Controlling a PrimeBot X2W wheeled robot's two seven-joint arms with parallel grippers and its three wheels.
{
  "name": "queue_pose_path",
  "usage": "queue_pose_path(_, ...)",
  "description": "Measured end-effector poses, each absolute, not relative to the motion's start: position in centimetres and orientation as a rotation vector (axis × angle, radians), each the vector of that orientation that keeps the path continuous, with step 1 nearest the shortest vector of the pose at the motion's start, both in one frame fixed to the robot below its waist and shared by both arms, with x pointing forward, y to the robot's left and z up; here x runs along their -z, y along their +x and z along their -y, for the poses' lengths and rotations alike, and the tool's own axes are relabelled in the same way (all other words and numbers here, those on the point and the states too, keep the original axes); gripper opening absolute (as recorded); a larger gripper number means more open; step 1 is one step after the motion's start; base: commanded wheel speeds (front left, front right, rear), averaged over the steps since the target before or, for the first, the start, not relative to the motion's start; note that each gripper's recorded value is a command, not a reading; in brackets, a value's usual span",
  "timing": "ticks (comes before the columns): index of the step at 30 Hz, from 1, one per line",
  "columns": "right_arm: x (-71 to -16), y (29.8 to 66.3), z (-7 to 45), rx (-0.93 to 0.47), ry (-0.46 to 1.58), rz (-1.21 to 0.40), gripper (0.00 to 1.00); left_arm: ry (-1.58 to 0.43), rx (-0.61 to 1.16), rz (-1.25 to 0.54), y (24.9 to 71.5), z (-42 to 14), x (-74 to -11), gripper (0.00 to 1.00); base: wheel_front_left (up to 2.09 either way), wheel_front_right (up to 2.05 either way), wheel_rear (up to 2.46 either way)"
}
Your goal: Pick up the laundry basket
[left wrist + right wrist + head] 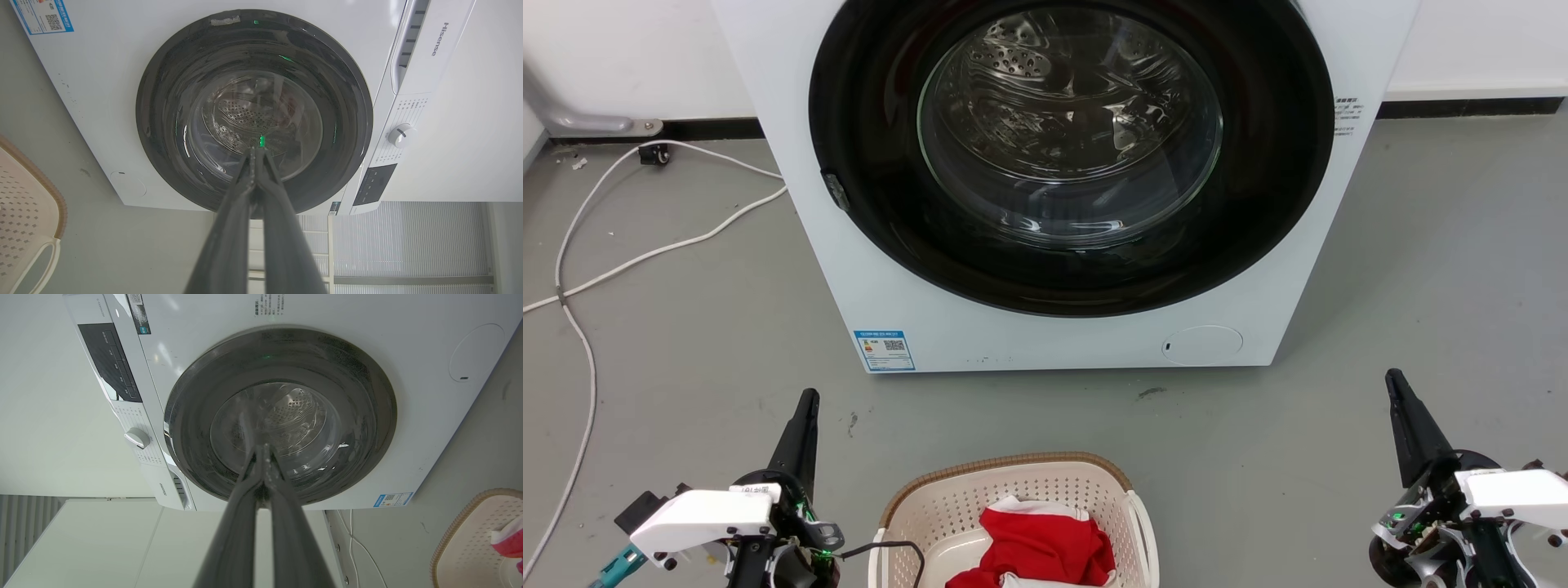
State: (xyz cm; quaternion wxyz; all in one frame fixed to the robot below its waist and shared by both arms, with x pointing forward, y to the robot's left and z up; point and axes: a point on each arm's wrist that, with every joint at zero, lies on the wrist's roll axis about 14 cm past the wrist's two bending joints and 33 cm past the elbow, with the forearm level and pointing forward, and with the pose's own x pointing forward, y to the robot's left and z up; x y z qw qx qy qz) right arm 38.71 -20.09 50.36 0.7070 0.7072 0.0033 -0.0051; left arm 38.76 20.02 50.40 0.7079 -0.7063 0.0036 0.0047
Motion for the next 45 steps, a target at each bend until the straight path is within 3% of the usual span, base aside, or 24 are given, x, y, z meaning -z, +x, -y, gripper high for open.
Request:
queue_pose_path(16,-50.4,38.7,20.1,0.010,1.571,-0.007,0.00,-1.569,-0.009,-0.009,38.8,-20.0,-50.4,0.00,0.00,0.00,0.00)
queue_pose_path(17,-50.2,38.7,20.1,0.014,1.571,-0.012,1.00,-1.570,-0.014,-0.013,38.7,-20.0,-50.2,1.00,0.00,0.00,0.00)
queue_pose_path(31,-49.3,37.9,19.8,0.051,1.515,-0.017,1.00,-1.517,-0.028,-0.031,38.2,-19.0,-49.5,1.00,0.00,0.00,0.00)
queue_pose_path(45,-51.5,38.2,19.5,0.004,1.148,0.035,1.00,-1.183,0.038,0.040,38.9,-18.5,-52.5,1.00,0.00,0.00,0.00)
